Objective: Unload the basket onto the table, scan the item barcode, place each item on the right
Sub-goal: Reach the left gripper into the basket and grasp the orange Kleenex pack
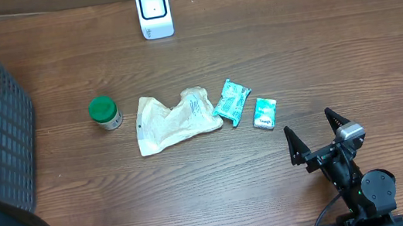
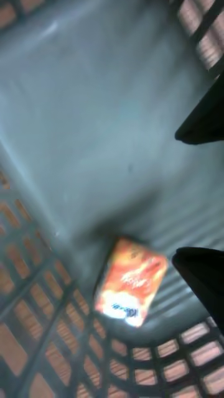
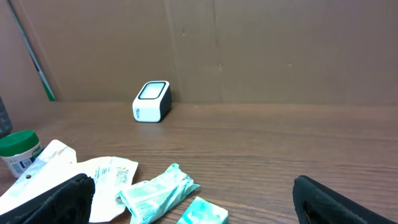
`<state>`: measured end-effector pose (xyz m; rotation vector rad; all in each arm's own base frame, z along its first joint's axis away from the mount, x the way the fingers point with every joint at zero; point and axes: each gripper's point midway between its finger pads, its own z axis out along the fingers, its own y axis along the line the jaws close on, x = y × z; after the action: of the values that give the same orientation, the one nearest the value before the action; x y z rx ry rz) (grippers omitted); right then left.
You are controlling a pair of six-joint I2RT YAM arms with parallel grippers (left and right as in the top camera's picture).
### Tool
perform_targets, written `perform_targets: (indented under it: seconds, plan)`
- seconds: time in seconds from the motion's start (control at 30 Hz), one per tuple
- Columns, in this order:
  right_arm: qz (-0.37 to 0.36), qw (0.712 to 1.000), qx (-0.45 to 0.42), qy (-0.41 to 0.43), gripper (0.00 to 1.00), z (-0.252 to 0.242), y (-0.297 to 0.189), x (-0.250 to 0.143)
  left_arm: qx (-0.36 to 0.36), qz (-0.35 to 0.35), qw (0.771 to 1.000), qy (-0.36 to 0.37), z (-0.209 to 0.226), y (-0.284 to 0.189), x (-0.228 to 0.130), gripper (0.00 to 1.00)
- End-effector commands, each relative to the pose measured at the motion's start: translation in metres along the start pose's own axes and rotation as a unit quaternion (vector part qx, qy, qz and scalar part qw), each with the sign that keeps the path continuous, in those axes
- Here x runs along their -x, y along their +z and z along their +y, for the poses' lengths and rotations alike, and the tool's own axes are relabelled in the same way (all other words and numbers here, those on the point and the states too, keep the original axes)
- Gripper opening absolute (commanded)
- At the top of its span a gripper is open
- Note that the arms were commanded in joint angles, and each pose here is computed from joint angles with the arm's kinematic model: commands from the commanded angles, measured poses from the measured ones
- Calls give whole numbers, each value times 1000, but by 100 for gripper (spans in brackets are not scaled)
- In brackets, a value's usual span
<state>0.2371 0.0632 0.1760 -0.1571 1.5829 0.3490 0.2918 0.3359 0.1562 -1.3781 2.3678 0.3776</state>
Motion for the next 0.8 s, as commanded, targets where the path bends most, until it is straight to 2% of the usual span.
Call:
perform_targets:
  seconds: [0.0, 0.1, 0.2, 0.3, 0.6, 0.77]
  plan:
    - [-2, 1000, 1, 1, 100, 0, 0, -2, 28, 6, 998, 59, 24, 23, -5, 60]
    - [-2, 1000, 1, 1, 100, 0, 0, -2, 33, 10, 997, 75, 32, 40, -9, 65]
    - [-2, 1000, 1, 1, 100, 0, 0, -2, 38, 24, 993, 109, 35, 54, -15, 66]
    - [-2, 1000, 1, 1, 100, 0, 0, -2, 62, 41, 991, 110, 47, 68, -21, 65]
    - [-2, 1000, 1, 1, 100, 0, 0, -2, 99, 101, 984, 109, 69, 110, -46, 56]
    - [-2, 1000, 1, 1, 100, 0, 0, -2, 102, 104, 984, 105, 73, 118, -48, 52]
